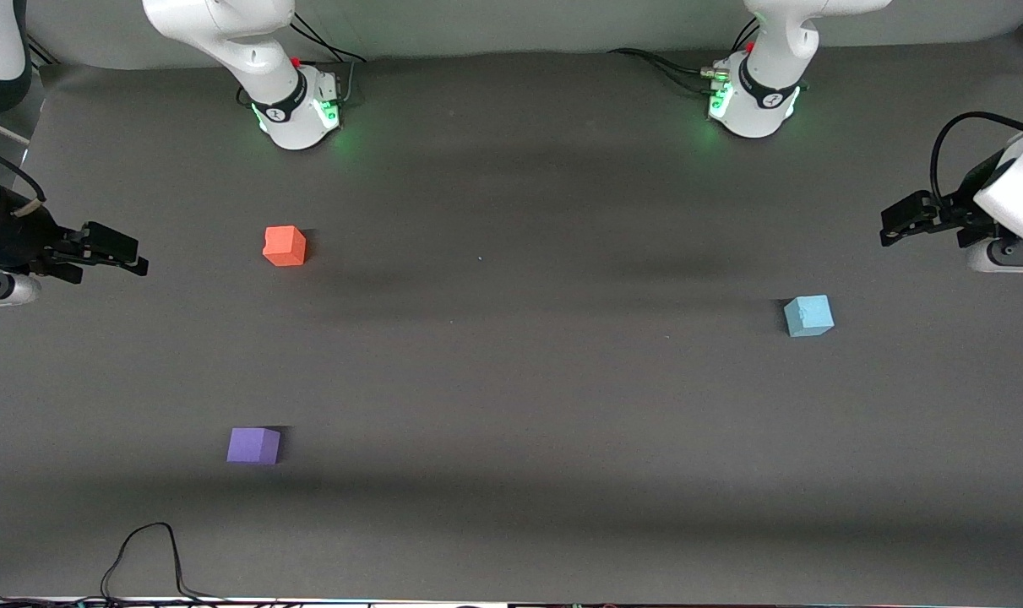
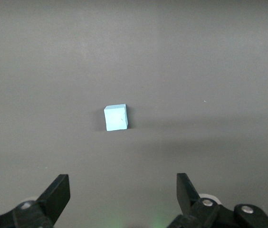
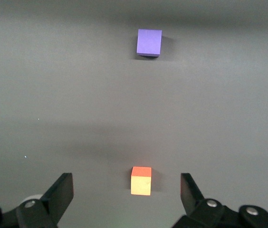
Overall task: Place blue block between orange and purple blocks
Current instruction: 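Move the left gripper down over the light-blue block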
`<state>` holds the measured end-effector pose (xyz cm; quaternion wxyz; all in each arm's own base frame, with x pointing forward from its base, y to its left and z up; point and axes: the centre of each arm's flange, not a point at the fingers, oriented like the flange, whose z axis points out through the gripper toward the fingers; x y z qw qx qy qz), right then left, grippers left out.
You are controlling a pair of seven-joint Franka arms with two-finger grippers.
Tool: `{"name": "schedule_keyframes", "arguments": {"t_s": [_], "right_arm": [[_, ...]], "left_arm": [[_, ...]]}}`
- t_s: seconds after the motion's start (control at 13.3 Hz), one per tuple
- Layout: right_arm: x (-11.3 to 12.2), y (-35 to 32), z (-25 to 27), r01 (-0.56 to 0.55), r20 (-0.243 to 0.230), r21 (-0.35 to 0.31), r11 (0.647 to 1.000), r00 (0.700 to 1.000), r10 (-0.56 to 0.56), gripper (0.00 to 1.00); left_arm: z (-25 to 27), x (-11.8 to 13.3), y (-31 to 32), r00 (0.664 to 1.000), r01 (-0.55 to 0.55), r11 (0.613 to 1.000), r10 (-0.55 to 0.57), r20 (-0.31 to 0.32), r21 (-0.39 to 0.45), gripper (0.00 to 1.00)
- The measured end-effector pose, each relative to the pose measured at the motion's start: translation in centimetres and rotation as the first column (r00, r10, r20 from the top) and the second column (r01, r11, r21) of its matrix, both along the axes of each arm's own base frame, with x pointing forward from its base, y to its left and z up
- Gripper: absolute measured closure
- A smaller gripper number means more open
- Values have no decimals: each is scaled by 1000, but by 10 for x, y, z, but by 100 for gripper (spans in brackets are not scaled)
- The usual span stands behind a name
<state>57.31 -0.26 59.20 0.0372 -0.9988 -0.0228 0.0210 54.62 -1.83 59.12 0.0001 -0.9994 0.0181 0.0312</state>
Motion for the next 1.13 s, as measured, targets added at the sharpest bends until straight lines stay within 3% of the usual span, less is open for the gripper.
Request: {"name": "schedule_keyframes", "arguments": {"t_s": [0.75,1.13], "right_arm": [[-1,2,-3,-5,-19,0,1000,1000,5,0],[1,3,-7,-5,-26,-1,1000,1000,5,0]], "left_arm": [[-3,-1,17,1000,12,1000,-12,-13,3,0],[-6,-27,46,1000,-17,1000,17,-25,10,0]]}}
